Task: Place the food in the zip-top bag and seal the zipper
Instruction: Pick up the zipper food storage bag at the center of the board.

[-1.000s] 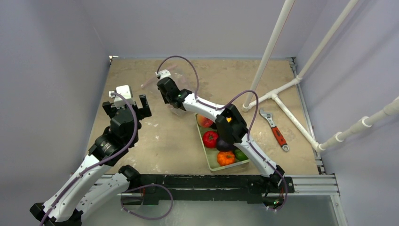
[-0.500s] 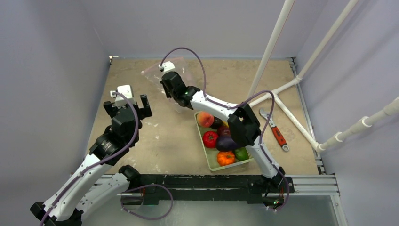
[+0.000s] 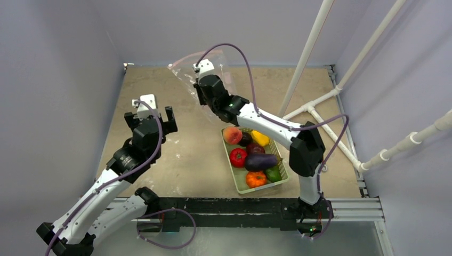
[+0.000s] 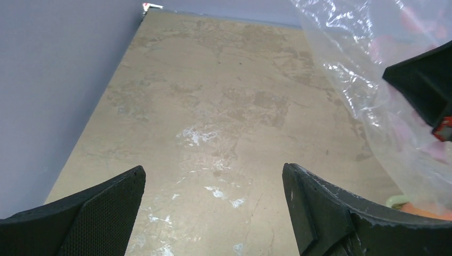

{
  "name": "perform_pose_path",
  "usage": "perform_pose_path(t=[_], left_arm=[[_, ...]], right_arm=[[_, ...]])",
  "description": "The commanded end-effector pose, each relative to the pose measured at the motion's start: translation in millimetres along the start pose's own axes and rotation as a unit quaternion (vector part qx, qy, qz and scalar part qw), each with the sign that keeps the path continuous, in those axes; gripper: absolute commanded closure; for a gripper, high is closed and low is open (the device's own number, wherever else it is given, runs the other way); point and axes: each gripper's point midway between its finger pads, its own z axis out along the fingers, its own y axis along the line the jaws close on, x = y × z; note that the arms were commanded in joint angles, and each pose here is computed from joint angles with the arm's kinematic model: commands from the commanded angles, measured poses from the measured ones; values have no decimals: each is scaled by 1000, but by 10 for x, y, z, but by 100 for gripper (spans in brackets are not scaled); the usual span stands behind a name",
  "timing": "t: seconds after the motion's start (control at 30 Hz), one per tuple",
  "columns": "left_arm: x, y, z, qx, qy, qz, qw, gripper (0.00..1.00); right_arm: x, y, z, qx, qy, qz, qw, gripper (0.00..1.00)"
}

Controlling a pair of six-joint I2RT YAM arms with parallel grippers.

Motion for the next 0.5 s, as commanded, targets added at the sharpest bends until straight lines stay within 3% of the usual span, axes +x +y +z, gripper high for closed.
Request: perform_pose_path(t=[0.0, 0.2, 0.47], left_arm=[[-188, -247, 3, 53, -5, -42, 998, 1], [-159, -528, 125, 110, 33, -54, 992, 1], [-123, -617, 430, 189, 94, -124, 970, 2]], right_arm=[[-471, -119, -424, -8, -60, 8, 998, 100], [-656, -285, -918, -27, -96, 5, 995, 100], [-828, -433, -1476, -56, -134, 28, 989, 100]])
